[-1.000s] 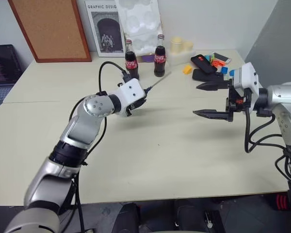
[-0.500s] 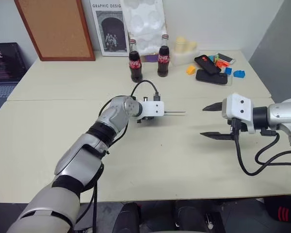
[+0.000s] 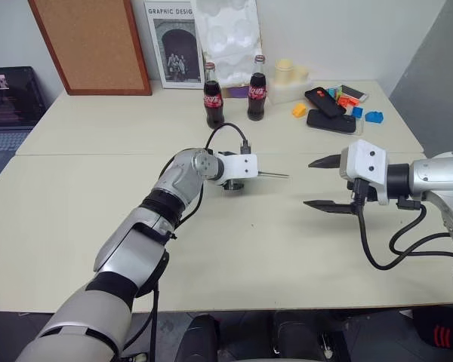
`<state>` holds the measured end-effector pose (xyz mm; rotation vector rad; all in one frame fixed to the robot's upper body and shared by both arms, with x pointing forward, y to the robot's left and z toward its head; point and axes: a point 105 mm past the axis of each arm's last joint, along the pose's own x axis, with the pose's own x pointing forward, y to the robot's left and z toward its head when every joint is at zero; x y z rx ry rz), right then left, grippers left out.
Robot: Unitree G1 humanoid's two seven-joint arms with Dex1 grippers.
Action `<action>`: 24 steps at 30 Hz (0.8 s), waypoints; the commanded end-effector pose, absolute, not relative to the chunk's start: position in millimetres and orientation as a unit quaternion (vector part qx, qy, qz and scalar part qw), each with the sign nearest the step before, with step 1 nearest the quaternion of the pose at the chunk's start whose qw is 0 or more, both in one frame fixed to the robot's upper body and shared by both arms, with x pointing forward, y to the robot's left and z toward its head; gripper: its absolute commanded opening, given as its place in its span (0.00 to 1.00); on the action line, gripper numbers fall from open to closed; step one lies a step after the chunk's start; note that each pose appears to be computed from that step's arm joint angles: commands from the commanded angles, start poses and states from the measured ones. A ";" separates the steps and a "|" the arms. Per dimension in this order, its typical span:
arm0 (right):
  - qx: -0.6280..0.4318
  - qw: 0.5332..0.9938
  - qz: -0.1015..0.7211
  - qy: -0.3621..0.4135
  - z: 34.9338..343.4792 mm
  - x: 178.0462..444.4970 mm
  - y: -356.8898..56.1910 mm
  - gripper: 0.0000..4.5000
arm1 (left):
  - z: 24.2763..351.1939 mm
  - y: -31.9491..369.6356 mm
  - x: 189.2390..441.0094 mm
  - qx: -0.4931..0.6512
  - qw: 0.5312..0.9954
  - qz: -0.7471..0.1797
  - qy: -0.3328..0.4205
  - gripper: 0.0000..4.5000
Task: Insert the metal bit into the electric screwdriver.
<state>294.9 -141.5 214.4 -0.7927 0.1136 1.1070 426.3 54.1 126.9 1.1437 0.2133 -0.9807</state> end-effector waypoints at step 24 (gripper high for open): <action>-0.328 0.832 0.446 0.036 221.9 304.6 -199.6 0.90 | 179.8 262.9 279.9 0.240 0.892 -0.340 0.176 0.99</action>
